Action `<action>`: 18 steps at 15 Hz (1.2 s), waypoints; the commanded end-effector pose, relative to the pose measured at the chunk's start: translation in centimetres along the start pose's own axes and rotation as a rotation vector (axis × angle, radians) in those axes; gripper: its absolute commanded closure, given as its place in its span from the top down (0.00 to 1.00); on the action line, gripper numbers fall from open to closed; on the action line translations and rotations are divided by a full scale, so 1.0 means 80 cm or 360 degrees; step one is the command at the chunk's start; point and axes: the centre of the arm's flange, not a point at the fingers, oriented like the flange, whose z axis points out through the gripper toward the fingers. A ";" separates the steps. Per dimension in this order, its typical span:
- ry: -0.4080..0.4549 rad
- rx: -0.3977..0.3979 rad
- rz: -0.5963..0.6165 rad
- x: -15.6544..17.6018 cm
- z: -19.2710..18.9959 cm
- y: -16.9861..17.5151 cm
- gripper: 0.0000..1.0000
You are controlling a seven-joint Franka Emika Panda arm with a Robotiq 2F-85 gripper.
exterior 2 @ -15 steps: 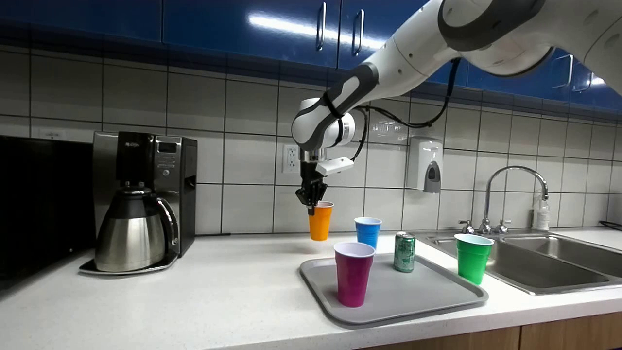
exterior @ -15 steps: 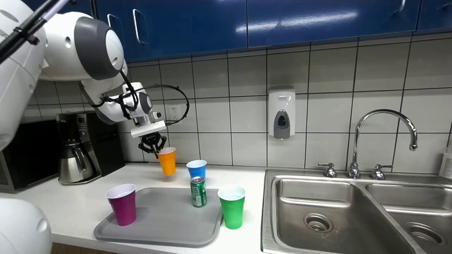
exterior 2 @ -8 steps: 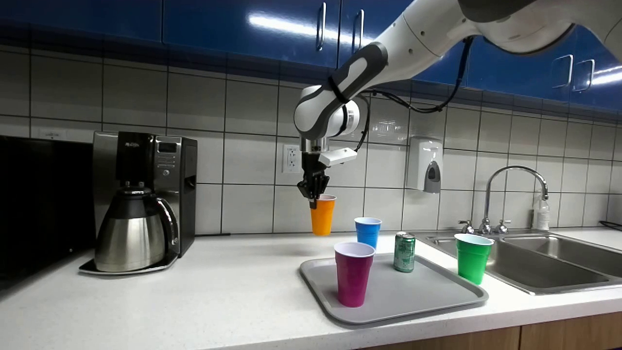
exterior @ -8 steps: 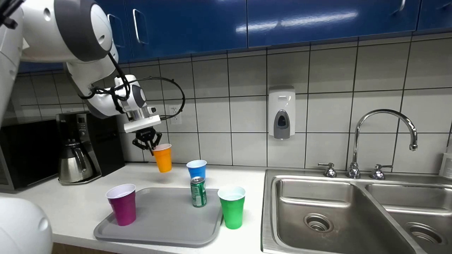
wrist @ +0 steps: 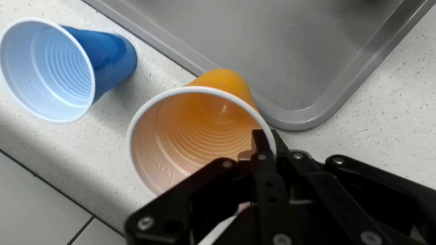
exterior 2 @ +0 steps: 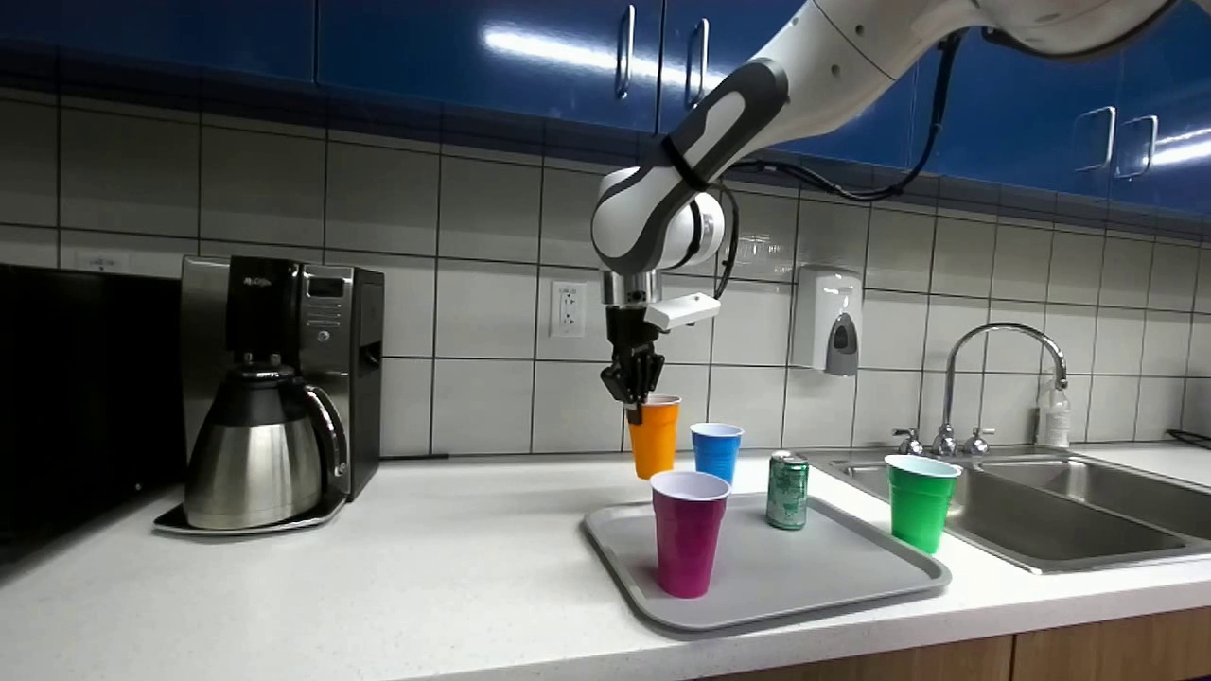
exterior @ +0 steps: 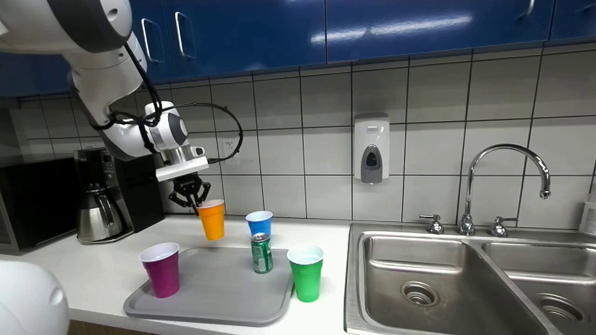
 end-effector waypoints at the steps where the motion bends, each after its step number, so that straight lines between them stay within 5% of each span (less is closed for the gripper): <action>1: -0.0003 -0.0017 0.0030 -0.044 -0.011 -0.013 0.01; 18: 0.0019 0.0000 0.0012 -0.071 0.037 -0.044 0.01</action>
